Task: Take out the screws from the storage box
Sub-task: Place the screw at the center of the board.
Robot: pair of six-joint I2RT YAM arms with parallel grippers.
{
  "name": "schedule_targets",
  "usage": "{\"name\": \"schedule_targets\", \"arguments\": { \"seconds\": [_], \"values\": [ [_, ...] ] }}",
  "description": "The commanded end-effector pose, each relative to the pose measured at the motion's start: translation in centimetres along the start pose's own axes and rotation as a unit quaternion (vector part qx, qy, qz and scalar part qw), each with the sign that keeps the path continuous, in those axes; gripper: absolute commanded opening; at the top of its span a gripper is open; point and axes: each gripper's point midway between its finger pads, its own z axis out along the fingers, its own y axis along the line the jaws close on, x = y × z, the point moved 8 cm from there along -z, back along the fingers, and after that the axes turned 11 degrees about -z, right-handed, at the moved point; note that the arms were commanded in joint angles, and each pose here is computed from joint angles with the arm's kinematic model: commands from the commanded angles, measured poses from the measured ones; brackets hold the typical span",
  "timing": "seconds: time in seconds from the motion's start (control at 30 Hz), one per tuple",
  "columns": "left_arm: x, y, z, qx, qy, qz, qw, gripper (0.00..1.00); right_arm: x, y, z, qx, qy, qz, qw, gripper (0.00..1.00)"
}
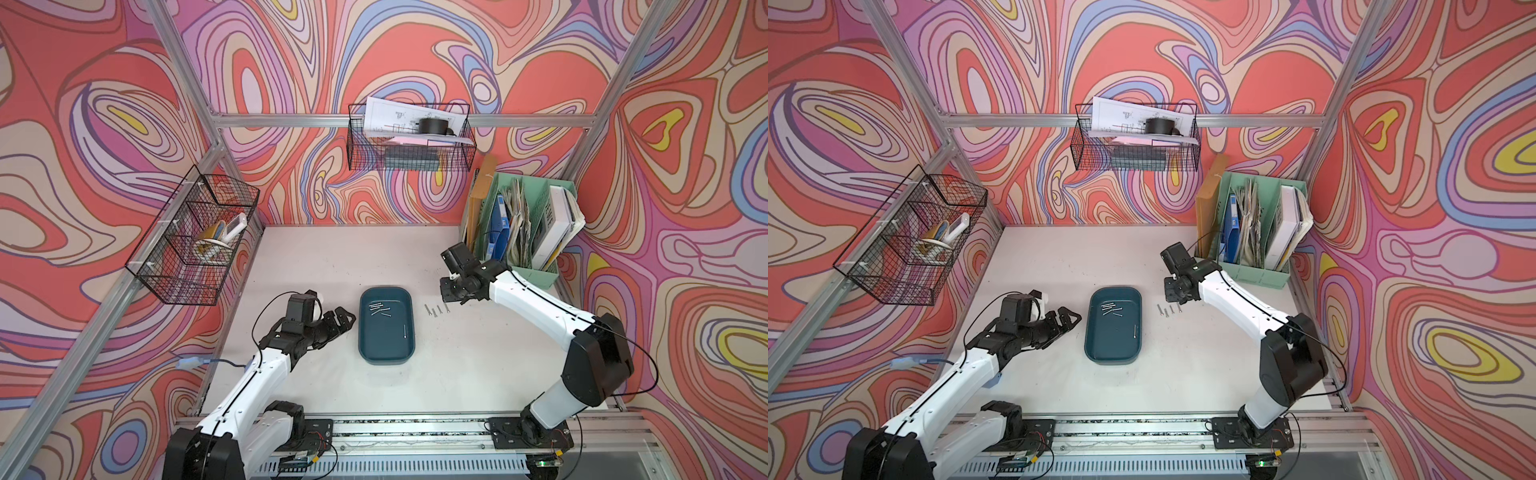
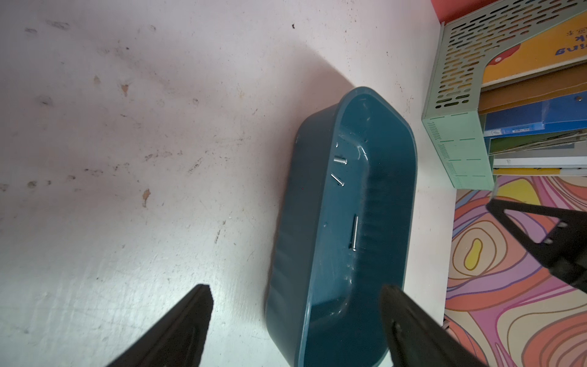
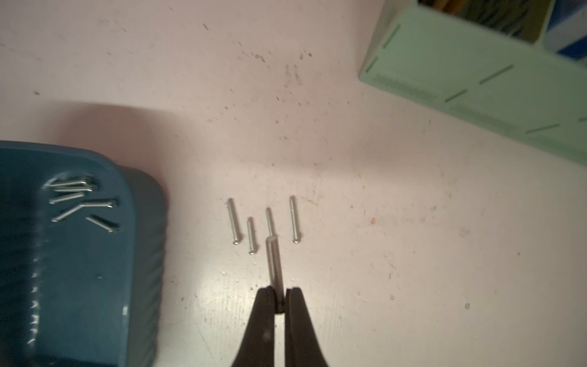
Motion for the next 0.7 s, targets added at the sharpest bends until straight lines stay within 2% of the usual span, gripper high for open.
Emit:
{"name": "schedule_targets", "arguments": {
  "seconds": [0.0, 0.33, 0.67],
  "values": [
    [-0.3, -1.1, -0.1, 0.016, -0.003, 0.016, 1.0, 0.88, 1.3, -0.6, 1.8, -0.002, 0.03, 0.011, 0.999, 0.05],
    [-0.3, -1.0, 0.1, 0.008, 0.004, 0.02, 1.0, 0.88, 2.6, -1.5, 7.4, -0.003, 0.099, 0.023, 0.995, 0.06],
    [-0.2, -0.8, 0.3, 0.007, 0.007, 0.017, 1.0, 0.88, 3.1, -1.2, 10.2, -0.009, 0.131, 0.025, 0.991, 0.08]
  ]
}}
